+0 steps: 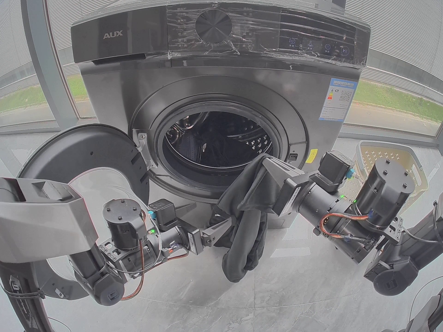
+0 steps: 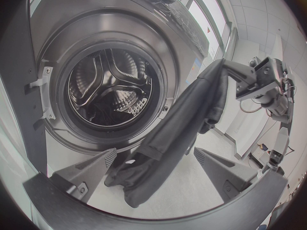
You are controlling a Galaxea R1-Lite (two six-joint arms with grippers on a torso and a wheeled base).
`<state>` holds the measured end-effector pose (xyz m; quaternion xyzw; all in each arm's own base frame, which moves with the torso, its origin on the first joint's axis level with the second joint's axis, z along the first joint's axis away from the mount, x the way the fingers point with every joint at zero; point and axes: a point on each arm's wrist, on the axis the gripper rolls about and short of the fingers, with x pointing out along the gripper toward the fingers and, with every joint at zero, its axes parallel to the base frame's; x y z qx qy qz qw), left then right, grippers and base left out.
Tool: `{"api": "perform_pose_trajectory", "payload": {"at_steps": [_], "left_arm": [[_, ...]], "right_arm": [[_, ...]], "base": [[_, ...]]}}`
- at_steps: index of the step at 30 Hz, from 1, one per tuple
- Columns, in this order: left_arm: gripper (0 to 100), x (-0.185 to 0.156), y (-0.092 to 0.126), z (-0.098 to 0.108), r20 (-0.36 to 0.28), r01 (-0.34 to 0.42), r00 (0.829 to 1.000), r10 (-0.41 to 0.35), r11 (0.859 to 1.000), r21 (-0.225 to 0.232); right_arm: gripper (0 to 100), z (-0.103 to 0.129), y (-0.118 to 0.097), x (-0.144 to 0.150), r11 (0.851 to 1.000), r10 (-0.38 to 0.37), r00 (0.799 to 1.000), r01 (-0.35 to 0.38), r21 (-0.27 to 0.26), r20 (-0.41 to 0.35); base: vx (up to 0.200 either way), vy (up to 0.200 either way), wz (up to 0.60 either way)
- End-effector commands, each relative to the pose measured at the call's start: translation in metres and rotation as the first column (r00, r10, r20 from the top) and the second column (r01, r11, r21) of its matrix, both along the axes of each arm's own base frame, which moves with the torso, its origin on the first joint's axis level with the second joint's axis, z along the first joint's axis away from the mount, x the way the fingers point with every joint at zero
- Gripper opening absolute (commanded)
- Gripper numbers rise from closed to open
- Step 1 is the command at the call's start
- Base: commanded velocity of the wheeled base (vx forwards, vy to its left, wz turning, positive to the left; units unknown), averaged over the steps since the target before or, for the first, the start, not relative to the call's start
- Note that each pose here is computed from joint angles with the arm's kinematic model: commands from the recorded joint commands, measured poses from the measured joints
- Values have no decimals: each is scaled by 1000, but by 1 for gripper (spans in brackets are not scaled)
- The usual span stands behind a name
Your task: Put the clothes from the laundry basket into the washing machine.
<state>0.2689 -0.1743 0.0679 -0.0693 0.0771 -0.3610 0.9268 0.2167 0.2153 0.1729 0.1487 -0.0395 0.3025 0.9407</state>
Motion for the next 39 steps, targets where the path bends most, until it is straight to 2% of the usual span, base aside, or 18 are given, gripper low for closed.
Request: {"api": "perform_pose_trajectory", "payload": {"at_steps": [1, 10, 13, 16, 21, 22, 35, 39], "left_arm": [[100, 17, 1, -13, -7, -28, 1000, 28, 1000, 11], [100, 28, -9, -19, 9, -7, 1000, 7, 1000, 3], [100, 30, -11, -19, 17, 9, 1000, -9, 1000, -2], [100, 29, -13, -18, 17, 57, 998, -57, 998, -6], [100, 29, -16, -22, 12, 69, 998, -69, 998, -2], [0, 29, -18, -21, 14, 77, 997, -77, 997, -5], [0, 25, -24, -14, 37, 94, 995, -94, 996, -12], [0, 20, -21, -3, 58, 93, 994, -91, 995, -23]], "right_arm": [[0, 2, 1, -7, 1000, 20, 1000, -20, 3, 3], [0, 0, 4, -11, 999, 36, 999, -36, -4, -4], [0, -1, 4, -11, 999, 38, 999, -38, -6, -6], [0, -2, 4, -11, 999, 39, 999, -40, -9, -8], [0, -3, 4, -10, 999, 38, 999, -38, -11, -10], [0, -3, 4, -10, 999, 38, 999, -38, -11, -10], [0, -4, 3, -8, 1000, 29, 999, -29, -12, -13], [0, -11, -4, -8, 999, 17, 999, -19, -42, -40]], "base": [[0, 0, 0], [0, 0, 0], [0, 0, 0], [0, 0, 0], [0, 0, 0], [0, 0, 0], [0, 0, 0], [0, 0, 0]]}}
